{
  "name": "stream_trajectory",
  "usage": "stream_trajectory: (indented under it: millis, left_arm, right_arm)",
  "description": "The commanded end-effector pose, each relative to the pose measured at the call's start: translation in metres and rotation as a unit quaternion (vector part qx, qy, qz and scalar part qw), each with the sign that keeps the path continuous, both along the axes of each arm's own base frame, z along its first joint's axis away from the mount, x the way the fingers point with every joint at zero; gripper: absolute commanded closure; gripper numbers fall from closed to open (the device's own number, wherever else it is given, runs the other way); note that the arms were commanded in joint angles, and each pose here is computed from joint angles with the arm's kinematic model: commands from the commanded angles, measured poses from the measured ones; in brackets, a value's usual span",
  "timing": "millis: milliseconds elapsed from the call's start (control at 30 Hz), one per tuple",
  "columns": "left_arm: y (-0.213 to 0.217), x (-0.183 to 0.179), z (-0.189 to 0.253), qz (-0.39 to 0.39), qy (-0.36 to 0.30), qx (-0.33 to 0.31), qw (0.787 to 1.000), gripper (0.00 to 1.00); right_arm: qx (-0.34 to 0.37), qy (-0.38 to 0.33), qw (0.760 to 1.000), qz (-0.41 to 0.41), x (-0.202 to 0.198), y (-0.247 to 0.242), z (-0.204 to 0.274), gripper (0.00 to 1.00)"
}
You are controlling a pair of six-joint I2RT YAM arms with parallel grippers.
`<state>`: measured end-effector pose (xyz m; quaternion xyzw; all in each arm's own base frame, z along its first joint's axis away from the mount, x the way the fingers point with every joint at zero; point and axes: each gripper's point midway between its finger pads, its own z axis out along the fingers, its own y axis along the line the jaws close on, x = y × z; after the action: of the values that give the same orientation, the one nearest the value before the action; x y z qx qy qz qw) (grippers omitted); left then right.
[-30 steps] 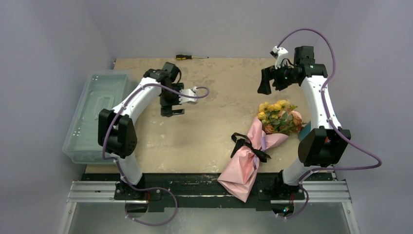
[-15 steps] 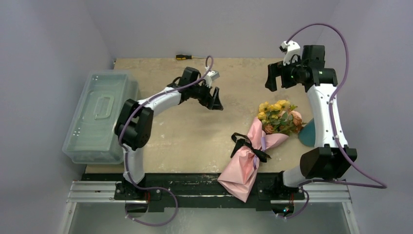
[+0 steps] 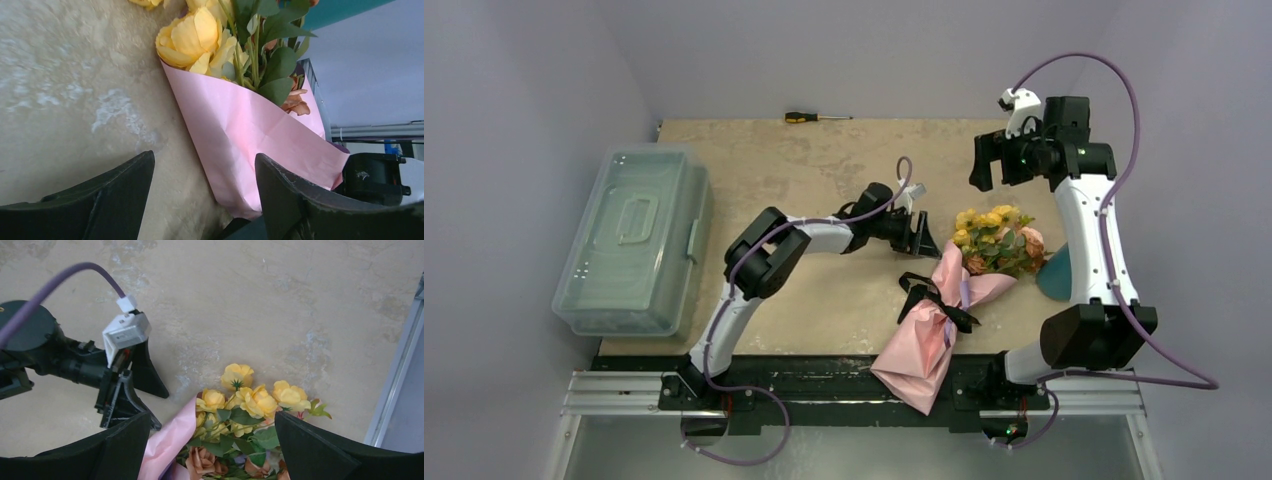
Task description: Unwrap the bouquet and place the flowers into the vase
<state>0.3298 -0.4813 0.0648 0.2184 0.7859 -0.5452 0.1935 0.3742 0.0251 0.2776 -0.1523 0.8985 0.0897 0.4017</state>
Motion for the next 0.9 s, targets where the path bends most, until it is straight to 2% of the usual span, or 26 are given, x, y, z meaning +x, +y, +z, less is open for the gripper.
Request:
stream_trajectory:
  millis: [0, 233, 467, 600, 867]
  left_arm:
    - [-0.026, 0.004, 0.007, 0.012, 0.006, -0.039, 0.999, 0.29]
    - [-0.047, -0.013, -0.015, -0.011, 0.007, -0.03, 0.999, 0.39]
    - [-0.051, 0.001, -0.018, 0.03, 0.019, -0.026, 0.999, 0.73]
    - [-0.049, 0.016, -0.008, 0.06, 0.011, -0.018, 0.998, 1.0]
    - [-0.006, 0.072, 0.011, 0.158, -0.02, -0.013, 0.987, 1.0]
  right_arm:
    - [-0.009, -0.016, 1.0, -0.006, -0.016, -0.003, 0.015, 0.02]
    - [-0.006, -0.001, 1.0, -0.002, -0.02, -0.001, 0.006, 0.02]
    - [-0.003, 0.003, 1.0, 0.002, -0.02, 0.0, 0.002, 0.02]
    - [0.007, 0.004, 1.0, 0.009, -0.019, 0.004, 0.004, 0.02]
    - [0.014, 0.008, 1.0, 0.016, -0.015, 0.007, 0.002, 0.02]
